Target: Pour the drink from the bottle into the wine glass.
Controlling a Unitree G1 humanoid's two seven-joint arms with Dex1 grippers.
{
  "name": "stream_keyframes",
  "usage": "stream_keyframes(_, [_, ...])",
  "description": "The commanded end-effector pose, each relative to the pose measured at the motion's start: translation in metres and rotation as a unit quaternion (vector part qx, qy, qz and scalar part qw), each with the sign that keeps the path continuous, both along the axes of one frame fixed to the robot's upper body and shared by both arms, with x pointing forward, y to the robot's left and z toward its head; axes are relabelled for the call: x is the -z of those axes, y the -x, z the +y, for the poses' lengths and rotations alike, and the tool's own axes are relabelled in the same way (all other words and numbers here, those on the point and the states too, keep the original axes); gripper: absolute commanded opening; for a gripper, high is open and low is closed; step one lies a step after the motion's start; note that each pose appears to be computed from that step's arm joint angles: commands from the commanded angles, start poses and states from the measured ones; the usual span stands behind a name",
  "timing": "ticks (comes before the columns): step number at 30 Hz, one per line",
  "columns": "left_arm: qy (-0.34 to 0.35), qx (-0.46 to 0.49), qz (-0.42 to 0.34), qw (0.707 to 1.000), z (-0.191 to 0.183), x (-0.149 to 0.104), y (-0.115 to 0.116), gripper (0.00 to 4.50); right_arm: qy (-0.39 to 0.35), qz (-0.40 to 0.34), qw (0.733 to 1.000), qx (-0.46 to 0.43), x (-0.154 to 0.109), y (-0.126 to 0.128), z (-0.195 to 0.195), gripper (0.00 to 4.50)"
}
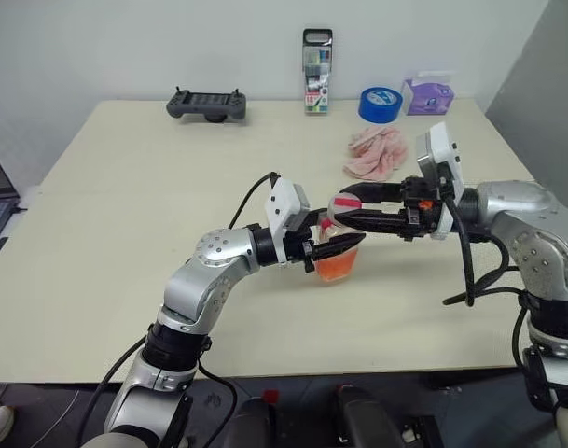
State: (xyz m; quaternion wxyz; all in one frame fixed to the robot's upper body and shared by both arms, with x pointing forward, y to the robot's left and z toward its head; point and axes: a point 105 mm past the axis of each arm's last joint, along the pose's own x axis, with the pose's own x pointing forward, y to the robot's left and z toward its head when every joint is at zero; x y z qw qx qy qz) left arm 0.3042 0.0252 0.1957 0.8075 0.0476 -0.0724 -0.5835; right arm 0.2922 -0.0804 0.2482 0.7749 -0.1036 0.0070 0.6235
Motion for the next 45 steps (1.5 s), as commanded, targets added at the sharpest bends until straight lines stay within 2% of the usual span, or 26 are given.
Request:
stream_keyframes(1, [0.023, -0.069, -0.016, 0.997, 0.021, -0.013, -0.018, 2.06, -0.017, -0.011, 0.998, -0.053, -0.008, 0.014, 0.015, 2.59])
stream_keyframes(2, [0.024, -0.069, -0.016, 0.997, 0.021, -0.014, -0.018, 2.06, -0.026, -0.012, 0.999, -0.044, -0.010, 0.012, 0.015, 2.81])
stream_keyframes(5, [0.027, -0.068, -0.015, 0.997, 0.018, -0.012, -0.019, 2.05, -0.033, -0.034, 0.999, -0.007, -0.014, 0.011, 0.020, 3.92])
stream_keyframes(7, [0.028, -0.067, -0.016, 0.997, 0.017, -0.012, -0.019, 2.05, -0.053, -0.042, 0.997, 0.029, -0.019, 0.010, 0.022, 4.50])
stream_keyframes(8, [0.029, -0.067, -0.017, 0.997, 0.018, -0.012, -0.020, 2.05, -0.067, -0.052, 0.995, 0.057, -0.023, 0.009, 0.024, 4.50])
stream_keyframes(9, [0.029, -0.068, -0.019, 0.997, 0.018, -0.012, -0.021, 2.05, -0.079, -0.065, 0.987, 0.122, -0.024, 0.000, 0.024, 4.50])
stream_keyframes(10, [0.029, -0.069, -0.021, 0.997, 0.018, -0.012, -0.023, 2.05, -0.095, -0.056, 0.976, 0.190, -0.022, -0.009, 0.021, 4.50])
stream_keyframes(11, [0.029, -0.069, -0.021, 0.997, 0.018, -0.012, -0.024, 2.05, -0.115, -0.048, 0.967, 0.222, -0.020, -0.010, 0.021, 4.50])
stream_keyframes(17, [0.035, -0.070, -0.020, 0.997, 0.018, -0.012, -0.030, 2.05, -0.124, -0.008, 0.938, 0.323, 0.001, -0.006, 0.019, 4.50])
stream_keyframes(20, [0.038, -0.074, -0.021, 0.996, 0.021, -0.014, -0.033, 2.05, -0.121, -0.006, 0.925, 0.359, 0.004, -0.006, 0.018, 4.50])
stream_keyframes(24, [0.035, -0.073, -0.024, 0.996, 0.023, -0.012, -0.036, 2.05, -0.111, -0.033, 0.910, 0.397, -0.001, -0.009, 0.020, 4.50])
stream_keyframes(30, [0.032, -0.077, -0.030, 0.996, 0.025, -0.013, -0.041, 2.02, -0.124, -0.024, 0.899, 0.421, 0.000, -0.011, 0.028, 4.50])
stream_keyframes(43, [0.028, -0.085, -0.033, 0.995, 0.028, -0.010, -0.040, 2.01, -0.124, 0.006, 0.899, 0.421, 0.006, -0.020, 0.042, 4.50])
stream_keyframes(45, [0.027, -0.087, -0.033, 0.995, 0.028, -0.009, -0.040, 2.01, -0.121, 0.005, 0.900, 0.419, 0.008, -0.022, 0.042, 4.12])
